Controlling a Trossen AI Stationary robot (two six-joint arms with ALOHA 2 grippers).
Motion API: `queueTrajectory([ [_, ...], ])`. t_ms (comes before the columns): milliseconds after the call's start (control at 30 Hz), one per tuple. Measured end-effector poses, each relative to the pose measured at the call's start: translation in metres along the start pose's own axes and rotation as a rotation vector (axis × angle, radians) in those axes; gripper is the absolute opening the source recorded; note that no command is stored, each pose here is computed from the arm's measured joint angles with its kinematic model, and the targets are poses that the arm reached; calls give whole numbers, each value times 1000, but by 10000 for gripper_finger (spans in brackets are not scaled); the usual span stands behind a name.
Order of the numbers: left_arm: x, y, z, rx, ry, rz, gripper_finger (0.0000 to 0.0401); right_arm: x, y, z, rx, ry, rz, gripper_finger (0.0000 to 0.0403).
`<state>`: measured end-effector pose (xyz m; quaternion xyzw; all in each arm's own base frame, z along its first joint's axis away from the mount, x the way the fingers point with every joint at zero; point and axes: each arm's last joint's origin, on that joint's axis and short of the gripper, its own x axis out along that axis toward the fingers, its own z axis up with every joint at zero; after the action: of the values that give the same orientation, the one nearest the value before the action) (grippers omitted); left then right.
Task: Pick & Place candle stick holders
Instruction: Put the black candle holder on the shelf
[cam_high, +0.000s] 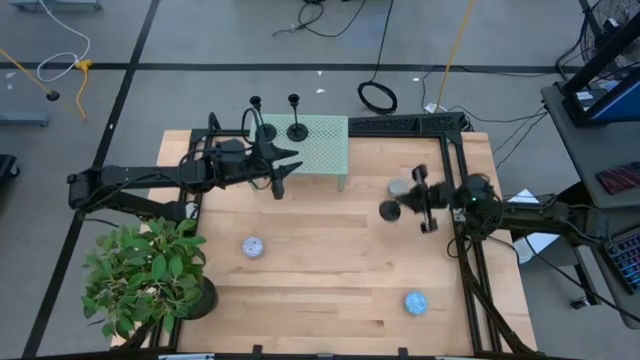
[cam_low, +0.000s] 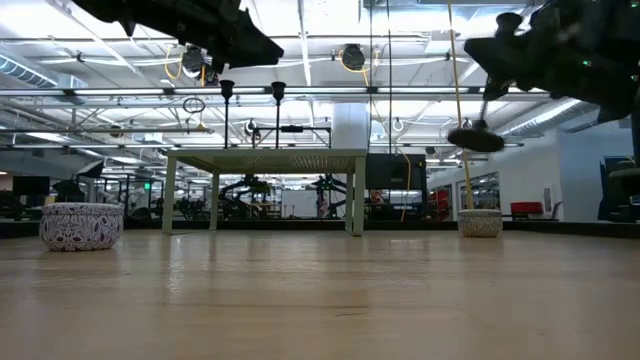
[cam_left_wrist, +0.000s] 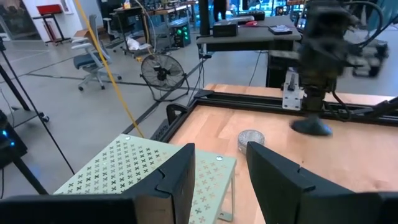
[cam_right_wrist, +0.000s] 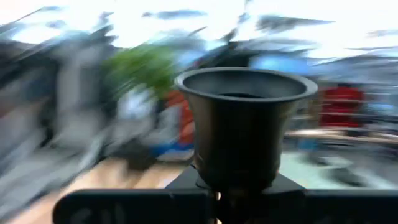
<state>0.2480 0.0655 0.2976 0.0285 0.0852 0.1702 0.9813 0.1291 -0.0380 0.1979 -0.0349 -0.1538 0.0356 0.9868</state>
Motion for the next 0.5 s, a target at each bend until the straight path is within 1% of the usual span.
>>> queueTrajectory([
  [100, 0, -3, 0, 3, 3, -11, 152, 2, -6, 6, 68, -101, -212, 6],
  [167, -1, -6, -1, 6, 10, -22, 152, 4, -6, 6, 93, -134, -286, 8],
  [200, -1, -7, -1, 7, 11, -28, 152, 6, -6, 4, 112, -125, -309, 8],
  [267, -1, -9, -1, 8, 10, -38, 152, 20, -7, 7, 118, -103, -302, 8],
  [333, -1, -12, -1, 14, 10, -49, 152, 40, -8, 18, 83, -116, -266, 6],
  [400, -2, -15, -1, 17, 12, -60, 152, 63, -10, 28, 42, -114, -245, 6],
  [500, -3, -21, -1, 21, 19, -83, 152, 100, -19, 36, 0, -65, -242, 7],
])
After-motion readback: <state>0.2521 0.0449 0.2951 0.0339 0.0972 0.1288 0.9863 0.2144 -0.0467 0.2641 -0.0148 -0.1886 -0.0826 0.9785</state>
